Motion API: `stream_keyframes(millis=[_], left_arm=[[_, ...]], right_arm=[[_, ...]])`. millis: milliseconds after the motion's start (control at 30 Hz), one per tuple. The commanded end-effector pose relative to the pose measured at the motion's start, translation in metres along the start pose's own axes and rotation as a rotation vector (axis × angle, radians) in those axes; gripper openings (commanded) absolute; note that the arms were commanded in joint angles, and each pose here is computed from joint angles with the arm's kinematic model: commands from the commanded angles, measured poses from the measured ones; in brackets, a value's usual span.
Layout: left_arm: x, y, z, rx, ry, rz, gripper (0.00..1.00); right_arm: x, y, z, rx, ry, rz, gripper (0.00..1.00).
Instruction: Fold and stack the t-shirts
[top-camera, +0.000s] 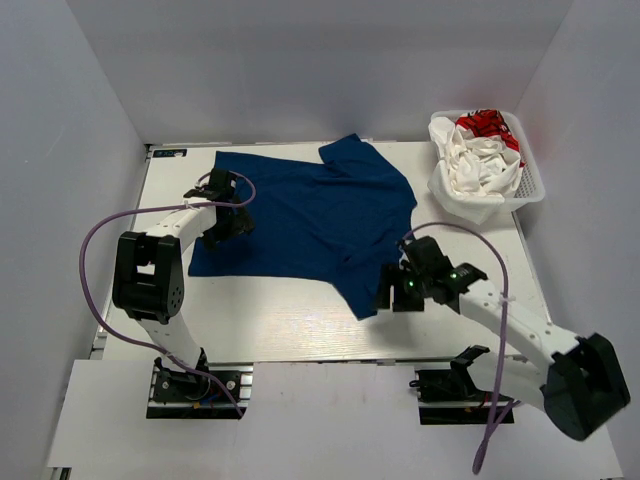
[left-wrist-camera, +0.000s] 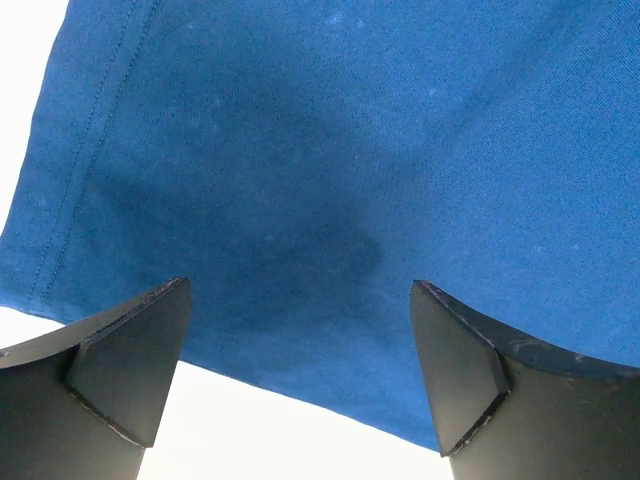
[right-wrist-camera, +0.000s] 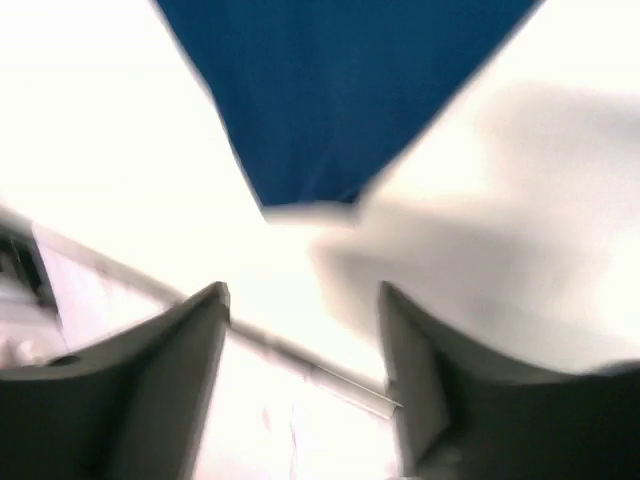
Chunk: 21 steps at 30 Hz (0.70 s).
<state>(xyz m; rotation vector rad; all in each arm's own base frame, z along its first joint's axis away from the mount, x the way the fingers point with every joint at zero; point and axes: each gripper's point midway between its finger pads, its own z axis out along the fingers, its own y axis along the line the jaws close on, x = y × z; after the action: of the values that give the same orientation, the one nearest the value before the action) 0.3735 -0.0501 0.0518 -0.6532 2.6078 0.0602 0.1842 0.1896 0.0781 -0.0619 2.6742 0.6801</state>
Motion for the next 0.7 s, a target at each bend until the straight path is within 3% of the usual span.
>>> stream_keyframes(millis=[0,33,100,200,367,433,667], left_arm=[[-0.015,-0.007,-0.013,0.036,-0.032,-0.016,1.00],[-0.010,-0.007,-0.012,0.028,-0.029,-0.006,1.00],[-0.009,-0.003,-0.013,0.019,-0.035,-0.006,1.00],[-0.010,0.001,-0.014,0.015,-0.036,-0.023,1.00],[-0.010,0.002,-0.018,0.007,-0.055,-0.018,1.00],[-0.013,0.002,-0.018,0.001,-0.070,-0.020,1.00],[0.008,0.012,0.004,-0.020,-0.013,-0.015,1.00]], right_arm=[[0.050,0.013,-0.025,-0.127,0.168,-0.039,0.69],[0.048,0.018,-0.038,-0.165,0.127,-0.076,0.90],[0.035,0.012,-0.045,-0.103,0.052,-0.078,0.90],[-0.011,0.012,-0.056,-0.015,-0.096,-0.205,0.90],[-0.039,-0.019,-0.006,0.247,-0.027,-0.284,0.90],[-0.062,-0.022,0.002,0.320,-0.087,-0.292,0.90],[-0.051,-0.045,0.043,0.505,0.035,-0.270,0.90]])
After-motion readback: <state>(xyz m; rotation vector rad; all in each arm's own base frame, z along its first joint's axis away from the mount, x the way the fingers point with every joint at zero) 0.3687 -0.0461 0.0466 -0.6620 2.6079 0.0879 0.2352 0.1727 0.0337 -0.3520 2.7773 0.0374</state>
